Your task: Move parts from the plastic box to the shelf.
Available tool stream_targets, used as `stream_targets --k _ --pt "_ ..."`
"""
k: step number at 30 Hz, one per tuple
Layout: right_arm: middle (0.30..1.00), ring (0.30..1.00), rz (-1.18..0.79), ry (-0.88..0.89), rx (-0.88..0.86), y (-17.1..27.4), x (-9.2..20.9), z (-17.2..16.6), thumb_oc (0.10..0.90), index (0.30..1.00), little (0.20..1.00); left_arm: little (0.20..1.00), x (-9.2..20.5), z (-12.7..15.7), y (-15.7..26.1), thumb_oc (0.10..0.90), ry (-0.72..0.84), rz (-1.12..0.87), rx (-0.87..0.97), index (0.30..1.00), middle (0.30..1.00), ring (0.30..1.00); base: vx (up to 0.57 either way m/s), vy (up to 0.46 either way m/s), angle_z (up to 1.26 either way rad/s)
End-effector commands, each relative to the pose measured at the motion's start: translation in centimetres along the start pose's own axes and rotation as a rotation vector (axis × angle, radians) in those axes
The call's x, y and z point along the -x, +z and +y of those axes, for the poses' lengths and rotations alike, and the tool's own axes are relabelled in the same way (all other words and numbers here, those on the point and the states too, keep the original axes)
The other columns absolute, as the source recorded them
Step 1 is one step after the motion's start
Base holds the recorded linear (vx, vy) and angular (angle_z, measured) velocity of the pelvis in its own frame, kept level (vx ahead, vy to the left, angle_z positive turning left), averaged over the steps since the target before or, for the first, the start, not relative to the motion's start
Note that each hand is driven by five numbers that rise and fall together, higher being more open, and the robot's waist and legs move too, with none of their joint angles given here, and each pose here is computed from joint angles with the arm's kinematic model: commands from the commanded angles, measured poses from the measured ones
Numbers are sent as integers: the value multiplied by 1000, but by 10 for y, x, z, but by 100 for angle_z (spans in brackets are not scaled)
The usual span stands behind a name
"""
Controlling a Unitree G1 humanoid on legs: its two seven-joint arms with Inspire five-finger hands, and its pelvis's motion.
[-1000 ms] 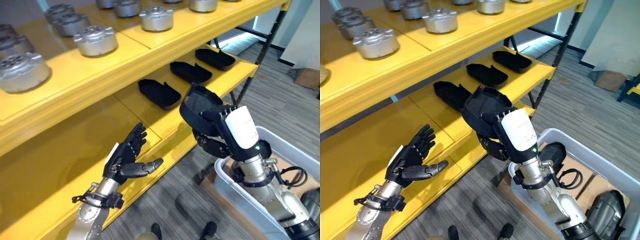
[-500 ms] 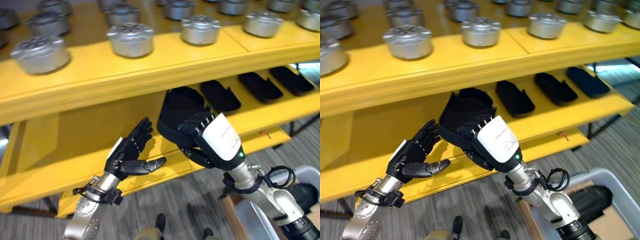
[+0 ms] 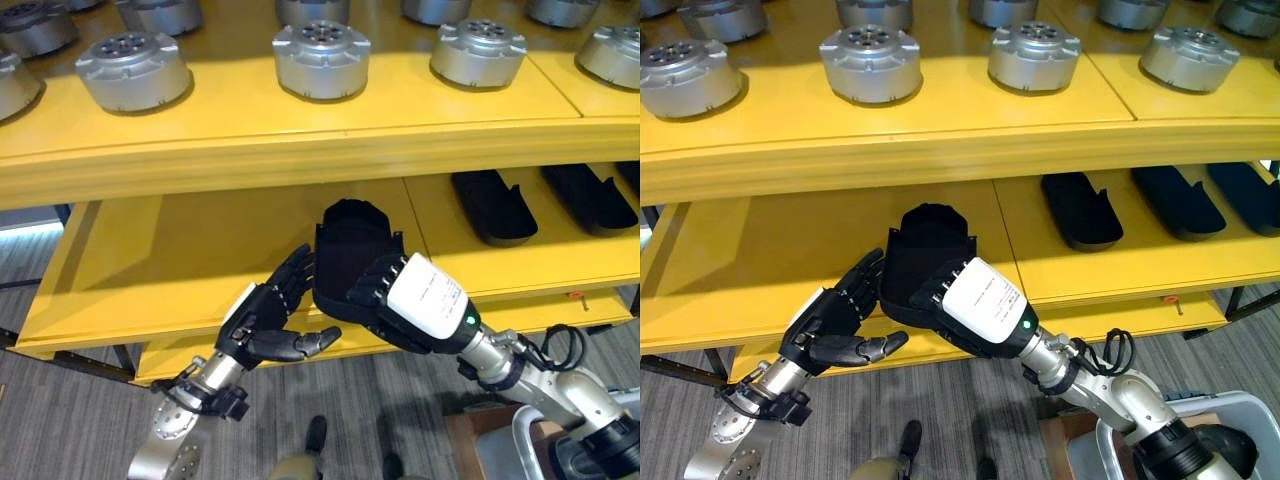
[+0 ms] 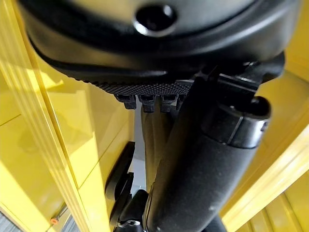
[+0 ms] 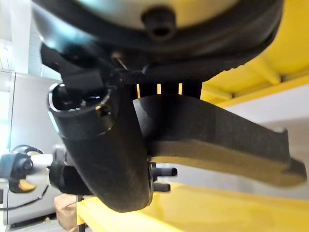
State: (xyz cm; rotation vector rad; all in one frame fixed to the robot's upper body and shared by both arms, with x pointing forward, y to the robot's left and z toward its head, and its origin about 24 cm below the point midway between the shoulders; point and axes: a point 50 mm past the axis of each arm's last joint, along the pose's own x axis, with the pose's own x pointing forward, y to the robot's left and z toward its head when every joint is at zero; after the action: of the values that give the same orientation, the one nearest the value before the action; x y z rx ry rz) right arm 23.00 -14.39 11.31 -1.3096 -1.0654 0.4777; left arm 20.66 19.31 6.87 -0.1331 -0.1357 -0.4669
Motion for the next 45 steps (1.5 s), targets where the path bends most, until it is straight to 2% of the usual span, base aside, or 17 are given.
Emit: stream_targets --k 1,11,17,30,38,45 --pt "300 300 -38 -171 23 -2 -26 -28 400 300 300 1000 -8 -1 46 900 -50 -269 -27 1000 1000 1000 121 -53 9" --pt "300 300 60 -32 14 -18 -21 3 400 300 300 1000 -12 0 46 900 -60 -252 -40 1000 1000 1000 107 -63 12" --pt "300 300 207 38 84 -42 -15 13 400 300 300 1000 -26 -6 45 900 -100 -284 -22 1000 1000 1000 18 32 91" --pt "300 300 419 178 97 -66 24 36 400 300 300 1000 -18 1 51 900 -133 -279 -25 1000 1000 1000 82 114 14" --pt "300 300 509 257 137 -82 34 37 400 300 300 1000 -17 1 51 900 -160 -263 -26 1000 1000 1000 18 -6 5" --pt "300 300 542 323 217 -109 32 24 400 300 300 1000 -24 3 56 900 -196 -265 -42 1000 1000 1000 -32 -54 8"
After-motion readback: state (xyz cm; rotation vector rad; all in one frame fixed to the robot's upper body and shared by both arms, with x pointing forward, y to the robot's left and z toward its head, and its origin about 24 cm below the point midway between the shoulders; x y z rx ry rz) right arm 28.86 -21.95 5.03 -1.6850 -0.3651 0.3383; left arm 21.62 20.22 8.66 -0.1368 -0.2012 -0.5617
